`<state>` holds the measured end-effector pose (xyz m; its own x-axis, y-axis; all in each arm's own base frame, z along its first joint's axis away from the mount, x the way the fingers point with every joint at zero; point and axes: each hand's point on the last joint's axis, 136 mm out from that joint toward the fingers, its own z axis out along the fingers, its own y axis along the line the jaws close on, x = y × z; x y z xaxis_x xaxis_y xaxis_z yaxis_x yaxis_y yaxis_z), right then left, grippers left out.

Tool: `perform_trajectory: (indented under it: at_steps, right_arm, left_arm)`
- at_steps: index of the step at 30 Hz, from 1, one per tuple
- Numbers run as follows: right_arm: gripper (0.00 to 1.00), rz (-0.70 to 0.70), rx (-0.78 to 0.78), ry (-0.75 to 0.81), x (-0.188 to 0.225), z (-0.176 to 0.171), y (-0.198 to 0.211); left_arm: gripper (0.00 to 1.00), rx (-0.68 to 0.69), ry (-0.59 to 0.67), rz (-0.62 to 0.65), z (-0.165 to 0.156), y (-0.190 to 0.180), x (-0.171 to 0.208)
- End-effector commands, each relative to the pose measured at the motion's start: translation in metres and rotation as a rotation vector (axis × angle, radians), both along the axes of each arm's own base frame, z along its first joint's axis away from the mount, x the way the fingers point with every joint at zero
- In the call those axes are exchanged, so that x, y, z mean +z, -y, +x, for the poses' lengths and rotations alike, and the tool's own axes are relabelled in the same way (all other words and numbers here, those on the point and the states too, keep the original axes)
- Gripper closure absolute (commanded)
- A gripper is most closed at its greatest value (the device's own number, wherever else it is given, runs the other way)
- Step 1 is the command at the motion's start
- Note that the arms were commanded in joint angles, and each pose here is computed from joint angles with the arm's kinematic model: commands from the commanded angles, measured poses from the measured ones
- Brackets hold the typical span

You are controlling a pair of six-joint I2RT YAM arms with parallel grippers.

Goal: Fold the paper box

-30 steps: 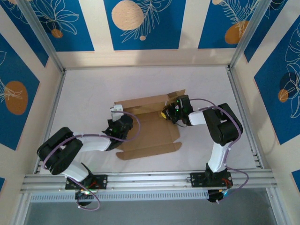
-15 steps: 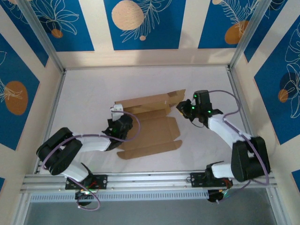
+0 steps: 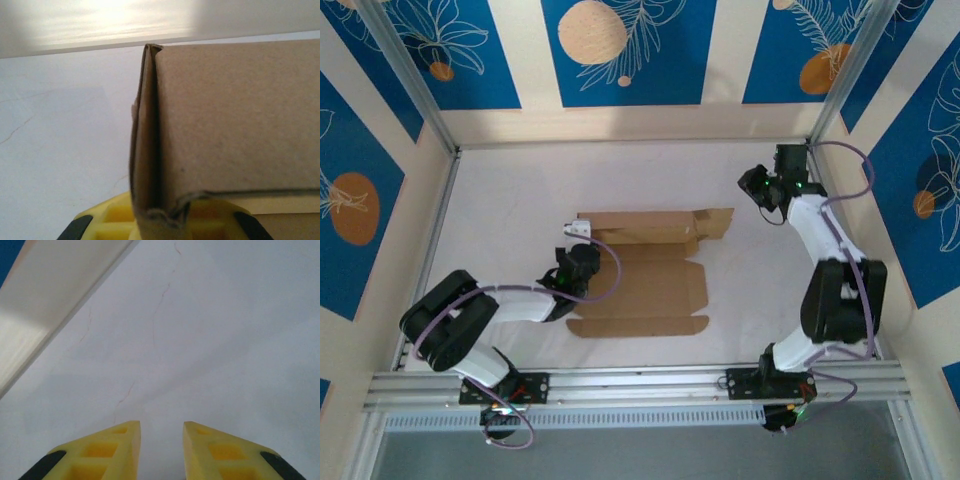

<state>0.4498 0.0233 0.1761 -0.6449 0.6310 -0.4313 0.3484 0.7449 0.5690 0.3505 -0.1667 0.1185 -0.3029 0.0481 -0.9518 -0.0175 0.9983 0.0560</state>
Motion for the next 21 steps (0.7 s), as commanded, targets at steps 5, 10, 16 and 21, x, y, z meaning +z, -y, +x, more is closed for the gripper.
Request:
perform_trajectory:
  at_steps: [5, 10, 16, 21]
  right_arm:
    - [0.75, 0.219, 0.242, -0.217, -0.067, -0.014, -0.052]
    - [0.77, 0.397, 0.383, -0.207, -0.069, -0.032, -0.088]
    - [0.77, 0.382, 0.490, -0.199, -0.072, -0.064, -0.118]
    - [0.73, 0.227, 0.561, -0.184, -0.083, -0.089, -0.136]
  left_arm:
    - [1.00, 0.051, -0.001, 0.013, 0.008, -0.009, 0.003]
    - [1.00, 0.085, -0.014, 0.013, 0.009, -0.013, 0.000]
    - [1.00, 0.152, -0.025, 0.020, 0.012, -0.021, 0.001]
    - [1.00, 0.152, -0.023, 0.015, 0.013, -0.020, 0.001]
